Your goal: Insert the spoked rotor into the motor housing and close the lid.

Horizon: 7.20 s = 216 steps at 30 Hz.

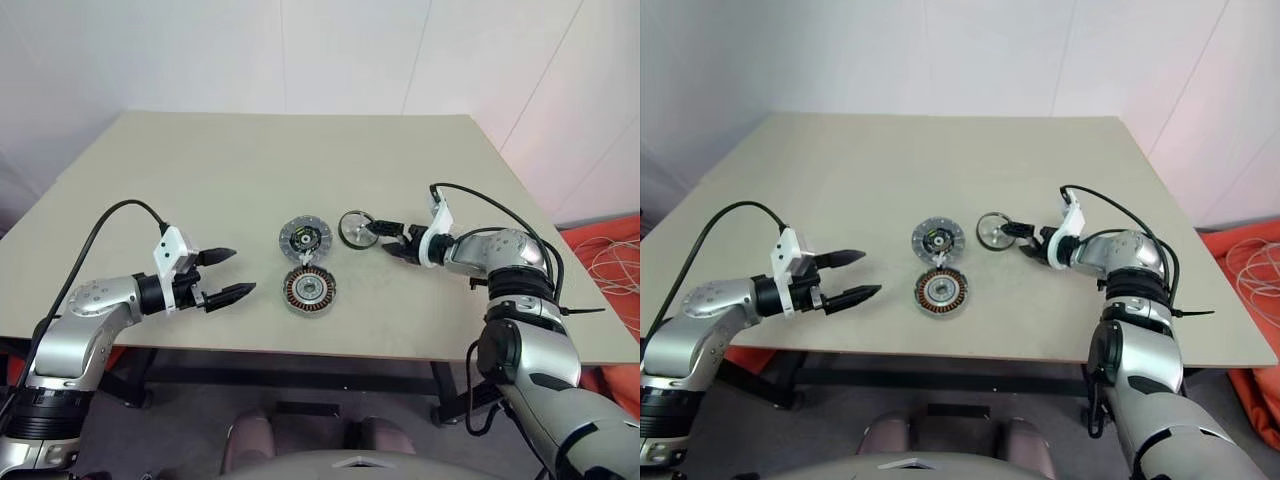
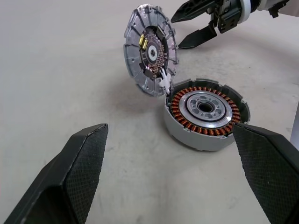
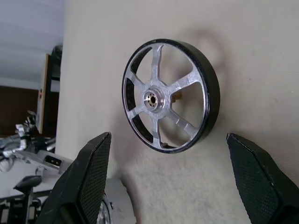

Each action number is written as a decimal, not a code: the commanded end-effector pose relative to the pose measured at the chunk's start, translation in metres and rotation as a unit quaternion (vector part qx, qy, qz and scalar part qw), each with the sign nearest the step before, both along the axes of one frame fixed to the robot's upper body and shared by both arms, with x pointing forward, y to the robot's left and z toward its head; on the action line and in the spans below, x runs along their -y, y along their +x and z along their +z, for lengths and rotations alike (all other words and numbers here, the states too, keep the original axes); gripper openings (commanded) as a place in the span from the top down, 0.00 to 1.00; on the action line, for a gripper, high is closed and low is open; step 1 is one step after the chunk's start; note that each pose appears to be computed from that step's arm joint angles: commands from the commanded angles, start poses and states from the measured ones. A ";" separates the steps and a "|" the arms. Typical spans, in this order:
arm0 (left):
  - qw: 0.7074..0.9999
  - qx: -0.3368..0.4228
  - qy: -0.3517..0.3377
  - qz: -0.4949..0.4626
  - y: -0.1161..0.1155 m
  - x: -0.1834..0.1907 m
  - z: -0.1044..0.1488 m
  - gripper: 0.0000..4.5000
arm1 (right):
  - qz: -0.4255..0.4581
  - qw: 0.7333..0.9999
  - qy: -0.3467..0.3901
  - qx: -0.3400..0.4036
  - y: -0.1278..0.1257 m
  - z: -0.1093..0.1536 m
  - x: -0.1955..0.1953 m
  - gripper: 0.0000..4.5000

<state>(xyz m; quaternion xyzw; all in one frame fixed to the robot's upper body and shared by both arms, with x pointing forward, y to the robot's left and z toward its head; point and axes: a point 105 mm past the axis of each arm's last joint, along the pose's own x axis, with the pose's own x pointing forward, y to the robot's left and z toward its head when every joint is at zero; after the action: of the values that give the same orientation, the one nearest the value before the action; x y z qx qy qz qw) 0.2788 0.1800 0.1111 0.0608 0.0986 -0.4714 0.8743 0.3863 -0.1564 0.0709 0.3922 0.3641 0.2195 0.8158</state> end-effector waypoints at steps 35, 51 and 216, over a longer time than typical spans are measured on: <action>1.000 0.027 0.002 -0.015 0.005 0.005 0.012 0.00 | -0.017 0.997 0.066 0.026 -0.004 0.045 0.010 0.93; 1.000 0.021 0.005 -0.016 0.005 0.002 0.008 0.00 | 0.232 0.971 0.045 0.024 -0.101 0.059 -0.016 0.93; 1.000 0.022 -0.003 0.021 -0.003 0.011 -0.003 0.00 | 0.703 0.109 -0.401 0.577 -0.052 0.028 -0.097 0.02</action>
<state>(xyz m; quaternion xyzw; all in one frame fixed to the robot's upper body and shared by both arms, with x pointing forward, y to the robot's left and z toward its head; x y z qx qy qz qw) 0.2752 0.1677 0.0935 0.0533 0.1044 -0.4528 0.8839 0.3294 -0.0644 0.0864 -0.6495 -0.0414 0.6912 0.3141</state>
